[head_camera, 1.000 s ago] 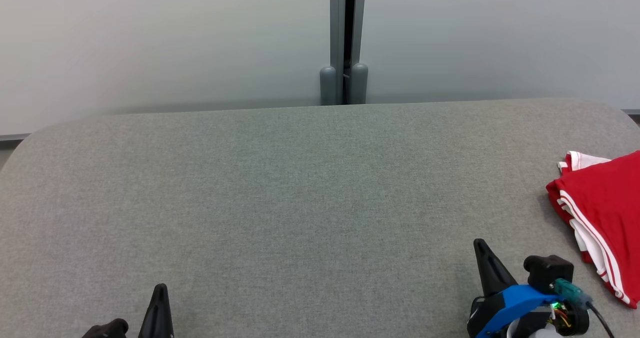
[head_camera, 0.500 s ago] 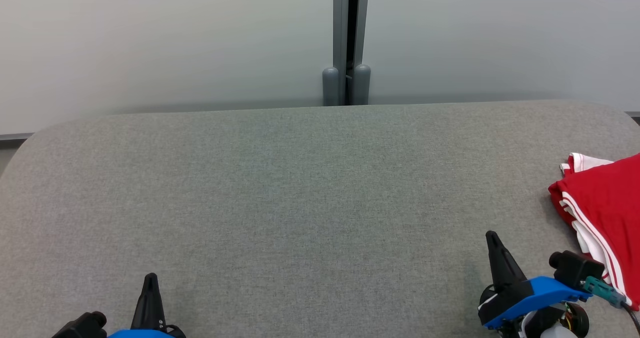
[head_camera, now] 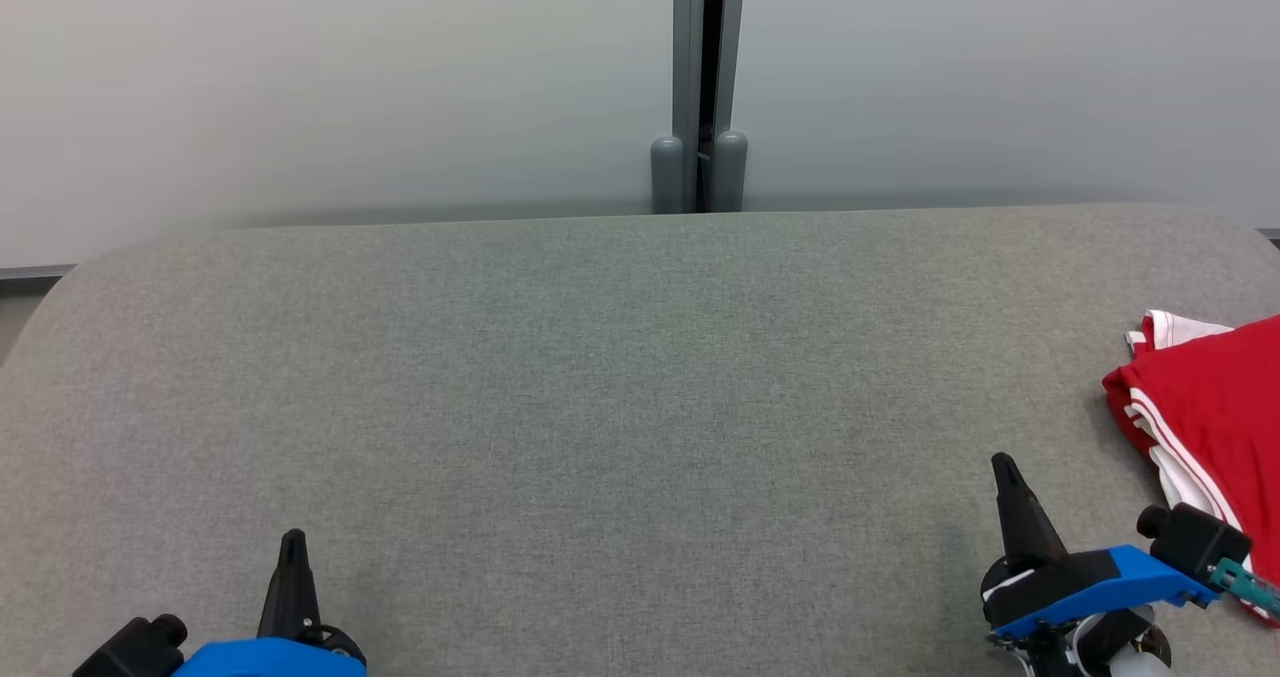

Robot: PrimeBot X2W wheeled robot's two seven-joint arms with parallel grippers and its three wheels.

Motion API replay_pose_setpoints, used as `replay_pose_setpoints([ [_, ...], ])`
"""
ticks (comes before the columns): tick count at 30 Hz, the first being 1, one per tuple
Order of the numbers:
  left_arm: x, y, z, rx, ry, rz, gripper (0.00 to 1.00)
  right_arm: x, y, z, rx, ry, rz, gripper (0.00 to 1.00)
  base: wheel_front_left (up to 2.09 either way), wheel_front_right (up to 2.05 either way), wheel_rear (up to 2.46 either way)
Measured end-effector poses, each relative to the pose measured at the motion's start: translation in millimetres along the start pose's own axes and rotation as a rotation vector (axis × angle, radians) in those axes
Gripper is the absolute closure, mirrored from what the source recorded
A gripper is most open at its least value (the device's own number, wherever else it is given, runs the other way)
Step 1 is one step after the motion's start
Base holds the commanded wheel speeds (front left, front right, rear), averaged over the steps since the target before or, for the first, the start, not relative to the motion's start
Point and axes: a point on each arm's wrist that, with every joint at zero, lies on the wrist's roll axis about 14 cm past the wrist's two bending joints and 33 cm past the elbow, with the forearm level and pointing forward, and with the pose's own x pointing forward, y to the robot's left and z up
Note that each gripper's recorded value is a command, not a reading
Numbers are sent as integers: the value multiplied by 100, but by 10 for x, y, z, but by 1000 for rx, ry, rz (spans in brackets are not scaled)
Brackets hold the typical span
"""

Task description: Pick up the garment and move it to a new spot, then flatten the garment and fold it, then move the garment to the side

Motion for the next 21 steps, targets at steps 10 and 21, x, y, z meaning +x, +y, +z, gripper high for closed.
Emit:
replay_pose_setpoints([
  [10,41,-54,88,-128,-15,-11,100,7,20,68,138,-12,2,100,0,0,0],
  [21,78,-108,189,-256,-30,-29,100,15,58,133,272,-23,15,100,0,0,0],
])
